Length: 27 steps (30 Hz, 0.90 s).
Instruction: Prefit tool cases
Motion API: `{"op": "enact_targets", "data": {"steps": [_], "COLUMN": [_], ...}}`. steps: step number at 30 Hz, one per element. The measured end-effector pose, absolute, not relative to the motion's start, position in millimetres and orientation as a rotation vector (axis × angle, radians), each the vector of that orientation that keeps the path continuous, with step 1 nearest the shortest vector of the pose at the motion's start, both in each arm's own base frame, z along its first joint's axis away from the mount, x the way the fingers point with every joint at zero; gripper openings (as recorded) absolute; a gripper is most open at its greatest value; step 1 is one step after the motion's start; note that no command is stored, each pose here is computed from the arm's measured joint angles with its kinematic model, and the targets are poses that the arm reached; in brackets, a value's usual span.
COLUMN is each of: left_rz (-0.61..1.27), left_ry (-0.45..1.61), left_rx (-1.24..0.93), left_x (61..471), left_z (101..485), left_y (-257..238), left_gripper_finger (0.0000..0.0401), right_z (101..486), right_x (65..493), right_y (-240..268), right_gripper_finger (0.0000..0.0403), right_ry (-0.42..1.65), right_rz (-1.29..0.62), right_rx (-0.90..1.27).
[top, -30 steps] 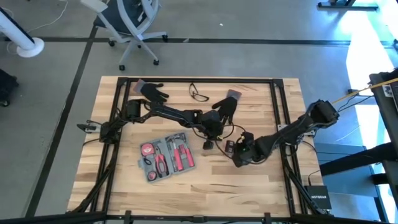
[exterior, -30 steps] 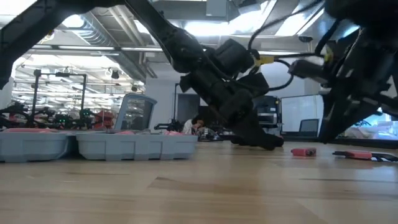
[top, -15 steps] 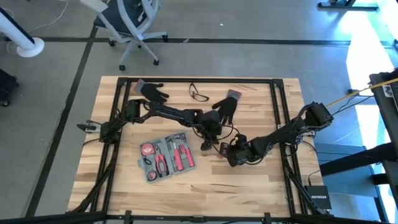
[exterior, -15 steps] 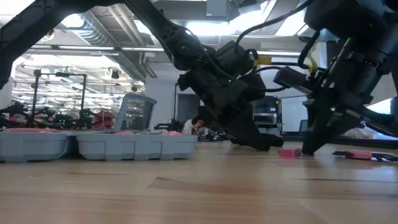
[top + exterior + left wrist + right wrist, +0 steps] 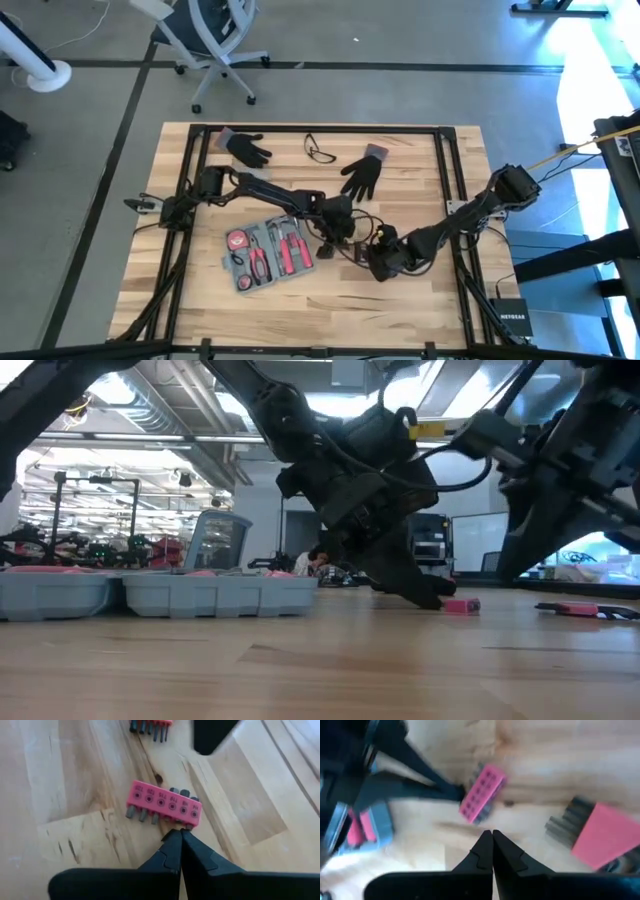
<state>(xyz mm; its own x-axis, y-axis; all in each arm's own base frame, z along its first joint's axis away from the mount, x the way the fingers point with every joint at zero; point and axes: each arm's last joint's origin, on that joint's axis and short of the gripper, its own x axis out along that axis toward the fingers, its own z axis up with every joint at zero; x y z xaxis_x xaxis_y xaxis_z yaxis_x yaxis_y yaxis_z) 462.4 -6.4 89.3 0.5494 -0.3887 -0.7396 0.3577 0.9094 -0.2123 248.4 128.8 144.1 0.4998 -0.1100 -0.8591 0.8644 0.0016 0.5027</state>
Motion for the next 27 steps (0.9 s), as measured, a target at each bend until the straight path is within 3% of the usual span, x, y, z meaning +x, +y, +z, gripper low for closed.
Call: {"op": "enact_targets", "data": {"steps": [10, 27], "left_rz": [-0.437, -0.429], "left_ry": [0.809, 0.813], "left_rx": [0.086, 0.061], "left_x": [466.1, 468.0], "left_z": [91.0, 92.1], "left_y": [17.0, -9.3], "left_gripper_finger": [0.0, 0.0], "right_z": [120.5, 113.5], "right_x": [255.7, 264.5], "right_y": [126.1, 117.1], "right_gripper_finger": [0.0, 0.0], "right_ry": [0.714, 0.663], "right_rz": [-0.984, -1.019], "right_rx": [1.382, 1.406]}}
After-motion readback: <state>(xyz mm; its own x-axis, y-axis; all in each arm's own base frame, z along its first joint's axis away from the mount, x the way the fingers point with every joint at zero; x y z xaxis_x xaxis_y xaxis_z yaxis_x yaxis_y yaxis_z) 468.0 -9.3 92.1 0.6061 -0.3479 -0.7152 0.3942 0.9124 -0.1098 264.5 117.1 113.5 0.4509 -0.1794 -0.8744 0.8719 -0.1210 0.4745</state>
